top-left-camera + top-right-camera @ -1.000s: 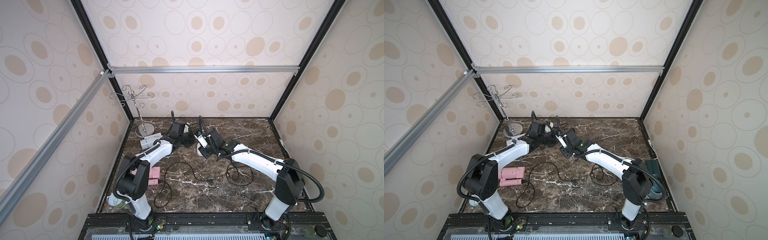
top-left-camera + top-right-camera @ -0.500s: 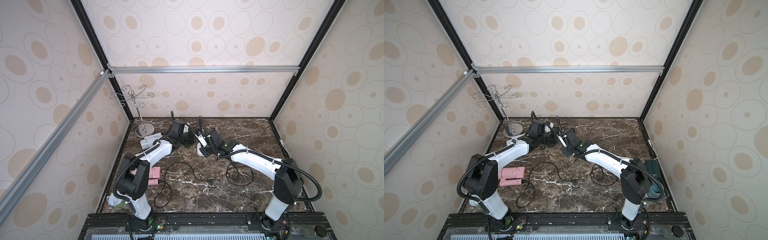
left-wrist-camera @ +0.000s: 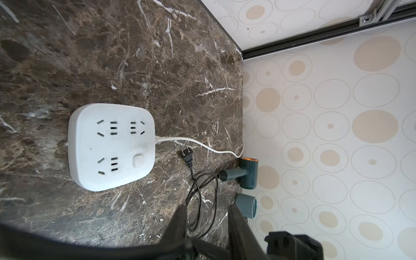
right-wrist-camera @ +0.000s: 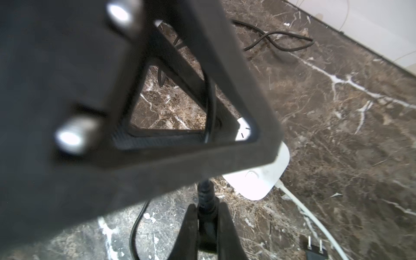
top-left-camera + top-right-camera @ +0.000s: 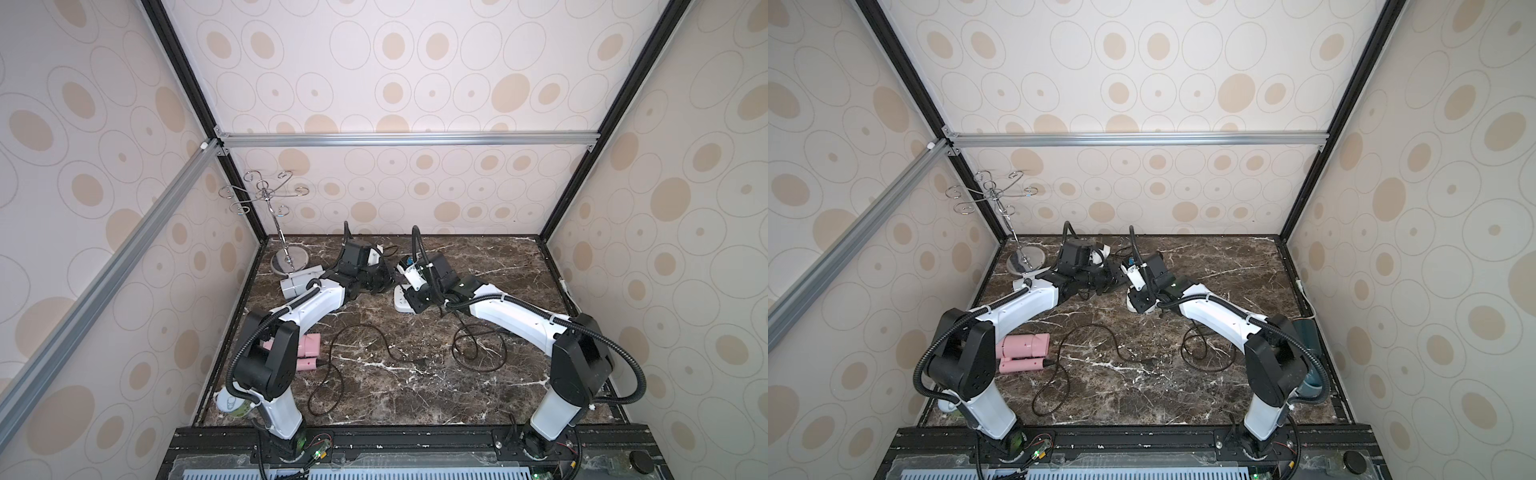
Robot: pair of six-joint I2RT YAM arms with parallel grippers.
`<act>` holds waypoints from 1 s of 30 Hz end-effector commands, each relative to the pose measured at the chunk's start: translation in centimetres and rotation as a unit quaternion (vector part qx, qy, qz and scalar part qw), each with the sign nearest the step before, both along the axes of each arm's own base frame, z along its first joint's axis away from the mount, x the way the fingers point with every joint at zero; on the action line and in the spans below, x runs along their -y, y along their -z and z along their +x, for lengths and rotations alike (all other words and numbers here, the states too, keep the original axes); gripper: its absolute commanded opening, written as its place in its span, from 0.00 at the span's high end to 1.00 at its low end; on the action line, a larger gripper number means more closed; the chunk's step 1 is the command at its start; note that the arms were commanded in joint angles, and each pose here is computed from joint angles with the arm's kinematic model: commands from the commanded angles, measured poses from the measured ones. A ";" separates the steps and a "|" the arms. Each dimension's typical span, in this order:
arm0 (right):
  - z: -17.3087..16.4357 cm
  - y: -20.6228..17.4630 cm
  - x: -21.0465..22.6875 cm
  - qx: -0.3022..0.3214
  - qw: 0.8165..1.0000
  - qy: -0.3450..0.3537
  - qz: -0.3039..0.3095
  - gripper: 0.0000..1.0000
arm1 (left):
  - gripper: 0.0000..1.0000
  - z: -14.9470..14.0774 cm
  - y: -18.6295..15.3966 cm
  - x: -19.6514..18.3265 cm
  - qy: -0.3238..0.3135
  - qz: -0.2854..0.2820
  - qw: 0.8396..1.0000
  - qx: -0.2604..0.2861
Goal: Charge the blow dryers
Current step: Pick up the plug from the center of the board.
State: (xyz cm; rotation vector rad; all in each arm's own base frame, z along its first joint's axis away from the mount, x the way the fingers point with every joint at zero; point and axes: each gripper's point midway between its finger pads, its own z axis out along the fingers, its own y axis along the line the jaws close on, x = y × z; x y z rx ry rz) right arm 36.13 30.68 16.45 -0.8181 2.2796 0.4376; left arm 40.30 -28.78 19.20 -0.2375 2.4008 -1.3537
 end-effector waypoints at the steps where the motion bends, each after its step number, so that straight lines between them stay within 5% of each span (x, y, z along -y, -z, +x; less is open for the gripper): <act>1: -0.9 -2.0 -0.4 -0.040 0.995 -0.008 0.089 1.00 | 0.70 -0.1 -3.2 0.7 0.022 -0.019 0.999 0.043; 8: -1.8 -2.7 -1.7 -0.088 0.980 -0.038 0.174 1.00 | 1.00 0.3 -3.6 0.8 0.027 -0.023 0.998 0.059; 19: -1.9 -3.4 -3.0 -0.124 0.969 -0.053 0.208 1.00 | 1.00 0.2 -2.7 0.7 0.030 -0.014 0.998 0.060; 25: -1.9 -3.6 -2.6 -0.120 0.971 -0.051 0.201 1.00 | 0.76 0.0 -1.6 0.5 0.033 -0.004 0.998 0.049; 28: -1.8 -3.6 -2.4 -0.119 0.972 -0.048 0.198 1.00 | 0.68 -0.1 -1.5 0.6 0.037 -0.006 0.998 0.047; 30: -1.9 -3.7 -2.6 -0.122 0.970 -0.052 0.202 1.00 | 0.74 -0.2 -1.7 0.7 0.040 -0.010 0.998 0.051</act>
